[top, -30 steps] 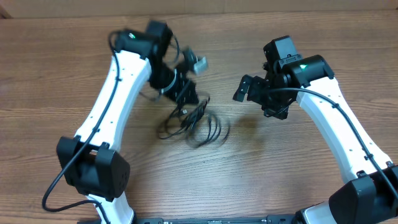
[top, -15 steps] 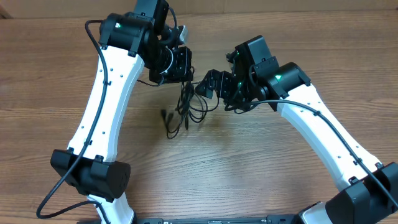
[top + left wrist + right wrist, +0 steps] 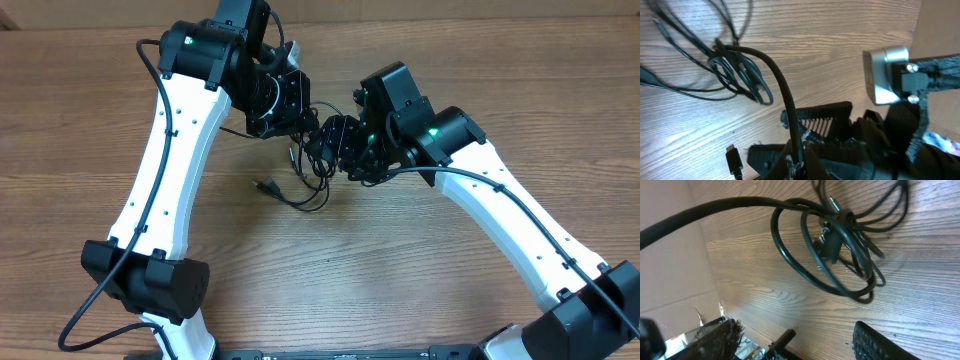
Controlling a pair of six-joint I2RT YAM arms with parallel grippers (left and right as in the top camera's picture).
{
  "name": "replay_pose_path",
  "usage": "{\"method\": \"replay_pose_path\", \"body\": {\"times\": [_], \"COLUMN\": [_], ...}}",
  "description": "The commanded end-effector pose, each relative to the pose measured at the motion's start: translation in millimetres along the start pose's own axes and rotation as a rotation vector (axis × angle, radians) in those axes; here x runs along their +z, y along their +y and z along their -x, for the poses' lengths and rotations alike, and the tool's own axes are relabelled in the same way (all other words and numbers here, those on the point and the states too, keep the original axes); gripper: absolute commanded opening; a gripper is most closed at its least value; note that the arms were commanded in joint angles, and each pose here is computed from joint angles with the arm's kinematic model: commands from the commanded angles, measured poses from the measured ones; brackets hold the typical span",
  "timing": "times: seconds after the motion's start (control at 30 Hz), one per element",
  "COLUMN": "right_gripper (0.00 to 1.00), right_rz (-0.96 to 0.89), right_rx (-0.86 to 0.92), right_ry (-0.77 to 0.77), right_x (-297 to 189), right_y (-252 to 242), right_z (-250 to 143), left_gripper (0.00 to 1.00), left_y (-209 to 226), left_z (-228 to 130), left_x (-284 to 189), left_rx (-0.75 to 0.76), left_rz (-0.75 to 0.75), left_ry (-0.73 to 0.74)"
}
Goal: Untangle cables
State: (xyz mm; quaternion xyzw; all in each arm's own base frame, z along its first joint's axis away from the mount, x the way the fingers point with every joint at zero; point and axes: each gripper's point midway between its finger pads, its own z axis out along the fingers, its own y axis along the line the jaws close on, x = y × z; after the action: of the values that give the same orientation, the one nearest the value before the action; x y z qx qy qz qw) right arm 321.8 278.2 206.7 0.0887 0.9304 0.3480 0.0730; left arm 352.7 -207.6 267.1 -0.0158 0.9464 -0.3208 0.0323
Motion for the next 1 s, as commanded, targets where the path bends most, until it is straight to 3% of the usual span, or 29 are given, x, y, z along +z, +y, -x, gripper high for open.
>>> {"method": "replay_pose_path", "body": {"times": [0.0, 0.1, 0.2, 0.3, 0.33, 0.37, 0.4, 0.43, 0.47, 0.5, 0.53, 0.57, 0.6, 0.73, 0.87, 0.97], "right_gripper": [0.68, 0.64, 0.64, 0.57, 0.41, 0.14, 0.04, 0.04, 0.04, 0.04, 0.04, 0.04, 0.04, 0.04, 0.04, 0.04], "right_rz": [-0.051, -0.138, -0.157, -0.186, -0.198, -0.214, -0.232, -0.244, -0.266, -0.286, -0.346, -0.384, -0.454, -0.594, -0.582, -0.475], "right_rx": [0.014, 0.031, 0.024, 0.041, 0.048, 0.058, 0.068, 0.073, 0.082, 0.090, 0.112, 0.129, 0.171, 0.304, 0.347, 0.325], "right_ry": [-0.023, -0.059, -0.047, -0.022, -0.011, 0.000, 0.005, 0.006, 0.010, 0.012, 0.007, -0.003, -0.031, -0.079, -0.074, -0.024], "right_x": [2.5, 7.0, 20.6, 43.1, 48.2, 50.9, 50.9, 49.9, 48.3, 46.5, 40.9, 37.2, 28.5, 1.3, -8.7, -20.5], "right_y": [-9.9, -28.4, -35.1, -47.4, -52.1, -57.3, -62.3, -65.2, -70.2, -75.2, -89.2, -97.9, -114.5, -155.5, -163.2, -144.1], "right_z": [2.6, 9.4, 13.4, 17.8, 17.6, 16.5, 15.8, 15.1, 13.4, 12.7, 12.3, 13.3, 17.2, 26.4, 33.5, 39.5], "left_gripper": [0.04, 0.04, 0.04, 0.04, 0.04, 0.04, 0.04, 0.04, 0.04, 0.04, 0.04, 0.04, 0.04, 0.04, 0.04, 0.04], "left_y": [-14.5, -16.7, -39.3, -36.1, -35.5, -32.9, -17.5, -7.6, 40.7, 64.8, 119.6, 148.9, 165.5, 203.2, 231.3, 252.3], "left_z": [-4.2, -5.5, -15.0, -13.2, -12.6, -10.5, -1.7, 2.8, 16.4, 19.5, 17.0, 10.3, 12.6, 14.2, 11.5, 5.5], "left_x": [-8.1, -11.1, -16.5, -16.5, -17.0, -18.4, -19.7, -20.1, -26.5, -33.3, -57.8, -76.8, -88.3, -115.9, -137.1, -149.1], "left_rx": [0.012, 0.028, 0.090, 0.084, 0.082, 0.077, 0.051, 0.019, -0.175, -0.276, -0.510, -0.636, -0.651, -0.733, -0.819, -0.869], "left_rz": [-0.059, -0.094, -0.237, -0.223, -0.223, -0.219, -0.155, -0.109, 0.117, 0.225, 0.470, 0.602, 0.661, 0.728, 0.751, 0.806], "left_ry": [0.001, 0.013, 0.063, 0.056, 0.054, 0.047, 0.012, -0.008, -0.095, -0.139, -0.241, -0.298, -0.332, -0.383, -0.415, -0.430]}}
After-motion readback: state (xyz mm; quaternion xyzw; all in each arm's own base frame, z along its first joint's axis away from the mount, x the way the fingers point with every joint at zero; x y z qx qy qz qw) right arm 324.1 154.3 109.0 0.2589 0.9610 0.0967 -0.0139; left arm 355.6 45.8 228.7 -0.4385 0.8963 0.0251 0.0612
